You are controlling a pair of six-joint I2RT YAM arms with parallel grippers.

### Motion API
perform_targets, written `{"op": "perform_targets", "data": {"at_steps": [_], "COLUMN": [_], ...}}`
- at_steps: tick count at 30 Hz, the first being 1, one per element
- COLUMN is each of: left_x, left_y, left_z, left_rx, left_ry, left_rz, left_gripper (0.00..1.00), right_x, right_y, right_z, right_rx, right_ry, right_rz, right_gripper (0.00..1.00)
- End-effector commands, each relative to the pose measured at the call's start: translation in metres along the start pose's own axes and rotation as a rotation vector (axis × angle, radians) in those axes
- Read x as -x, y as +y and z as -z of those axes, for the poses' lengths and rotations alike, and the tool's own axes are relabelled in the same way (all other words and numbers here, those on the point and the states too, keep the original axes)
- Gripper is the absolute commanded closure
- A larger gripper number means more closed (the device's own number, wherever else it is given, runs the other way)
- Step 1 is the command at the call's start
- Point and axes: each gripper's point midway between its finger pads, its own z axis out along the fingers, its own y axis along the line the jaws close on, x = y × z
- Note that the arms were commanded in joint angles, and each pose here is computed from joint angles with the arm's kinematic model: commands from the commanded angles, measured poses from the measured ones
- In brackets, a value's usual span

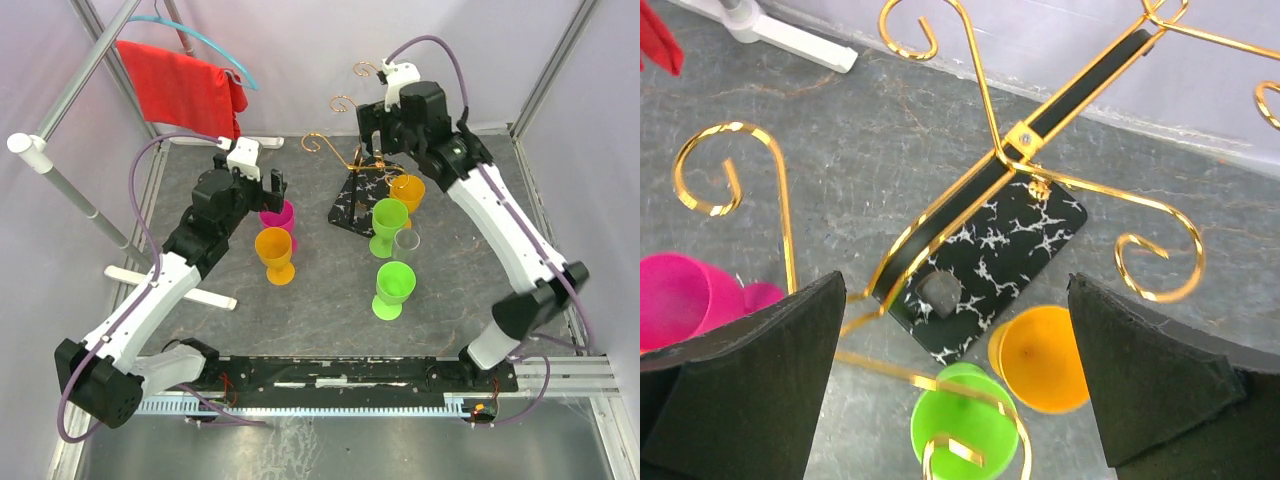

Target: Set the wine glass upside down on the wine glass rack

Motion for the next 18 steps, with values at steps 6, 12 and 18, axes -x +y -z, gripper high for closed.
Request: {"op": "perform_targets", "data": {"at_steps": [6,12,18], "left_x": [0.009,0.003,-0.005], "left_y": [0.005,0.006,0.004], "left_z": [0.012,0.007,0.002], "left_rx": [0.016,0.026,0.021], "left_ry": [-0.032,-0.019,-0.003], "left_rz": [-0.021,-0.021,-0.016], "left_gripper": [0.01,0.01,0.01], "right_x": [0.040,0.025,-0.002], "right_y": [-0.013,-0.013,-0.012], "right_z": [-0.061,-0.084,-0.102], "right_rx": [-0.029,-0.036,-0.042], "right_ry": [-0.065,-0.014,0.034], "right_rz": [-0.128,-0.119,-0.120], "right_gripper": [0.00,0.00,0.00]}}
